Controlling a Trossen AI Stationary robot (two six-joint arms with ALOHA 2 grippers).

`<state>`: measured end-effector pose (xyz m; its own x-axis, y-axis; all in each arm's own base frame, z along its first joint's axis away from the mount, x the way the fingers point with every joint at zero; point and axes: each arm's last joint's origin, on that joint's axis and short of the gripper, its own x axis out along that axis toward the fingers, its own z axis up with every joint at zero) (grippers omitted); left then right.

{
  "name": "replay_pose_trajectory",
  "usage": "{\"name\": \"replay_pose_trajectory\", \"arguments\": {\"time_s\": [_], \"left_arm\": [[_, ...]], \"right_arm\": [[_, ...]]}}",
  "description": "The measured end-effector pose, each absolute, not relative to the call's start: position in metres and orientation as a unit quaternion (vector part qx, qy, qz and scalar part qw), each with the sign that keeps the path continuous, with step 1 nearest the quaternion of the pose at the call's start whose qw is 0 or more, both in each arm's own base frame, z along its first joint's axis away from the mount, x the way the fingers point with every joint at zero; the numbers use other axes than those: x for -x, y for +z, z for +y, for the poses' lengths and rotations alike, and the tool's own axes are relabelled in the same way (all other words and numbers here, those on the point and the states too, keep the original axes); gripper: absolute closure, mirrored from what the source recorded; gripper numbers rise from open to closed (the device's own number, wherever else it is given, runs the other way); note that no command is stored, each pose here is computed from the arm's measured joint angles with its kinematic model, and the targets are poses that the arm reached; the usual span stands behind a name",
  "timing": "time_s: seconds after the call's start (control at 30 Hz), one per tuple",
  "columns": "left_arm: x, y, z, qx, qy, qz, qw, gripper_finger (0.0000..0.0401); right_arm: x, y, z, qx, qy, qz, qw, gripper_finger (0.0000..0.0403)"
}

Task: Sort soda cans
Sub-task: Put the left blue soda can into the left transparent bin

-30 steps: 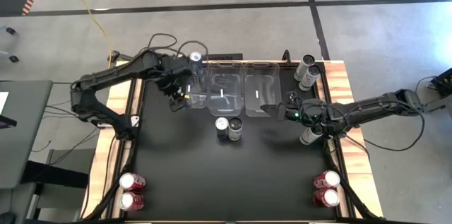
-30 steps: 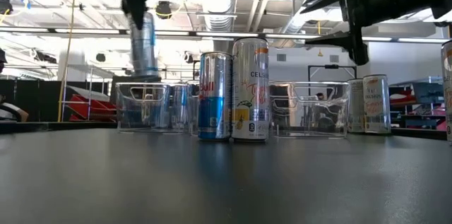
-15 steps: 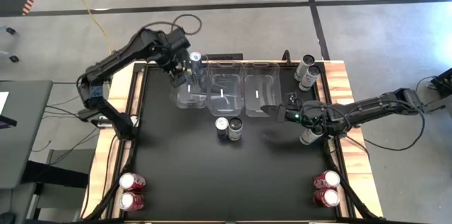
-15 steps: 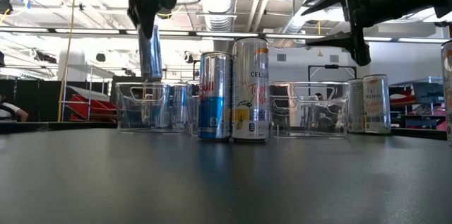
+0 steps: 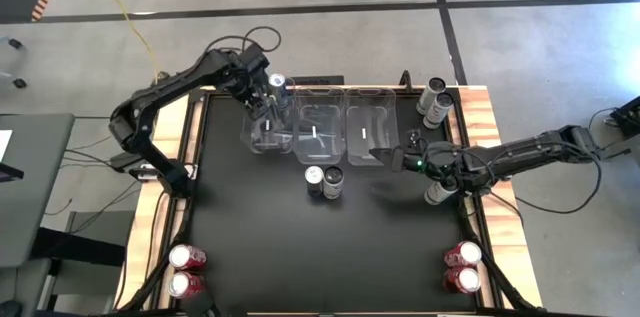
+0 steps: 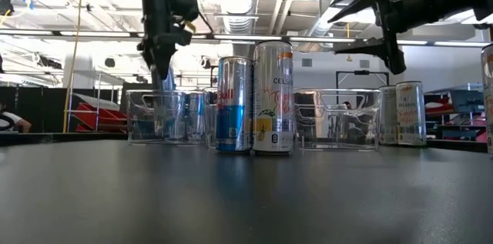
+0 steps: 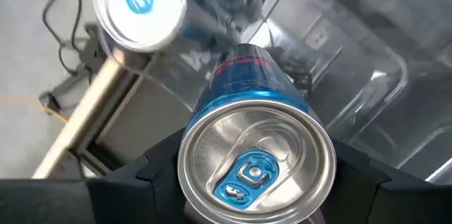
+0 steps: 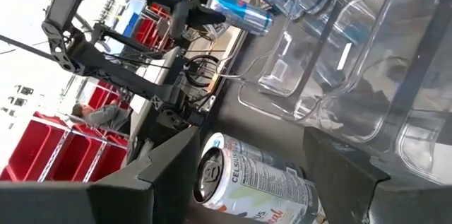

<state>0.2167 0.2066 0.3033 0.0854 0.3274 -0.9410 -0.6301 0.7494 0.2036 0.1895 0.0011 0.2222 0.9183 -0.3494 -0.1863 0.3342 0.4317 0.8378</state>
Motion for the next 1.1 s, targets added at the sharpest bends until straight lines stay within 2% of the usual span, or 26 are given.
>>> {"name": "replay_pose_trajectory", "arguments": {"time_s": [0.4,1.1], "left_arm": [[-0.22,0.273,0.21,0.126,0.355,0.574,0.727,0.0166],[-0.224,0.269,0.214,0.098,0.337,0.58,0.735,0.015]], "right_arm": [[-0.189,0.219,0.001,-0.5,-0.216,0.001,0.839,0.0133],[-0.189,0.219,0.001,-0.503,-0.218,-0.002,0.837,0.0133]]}}
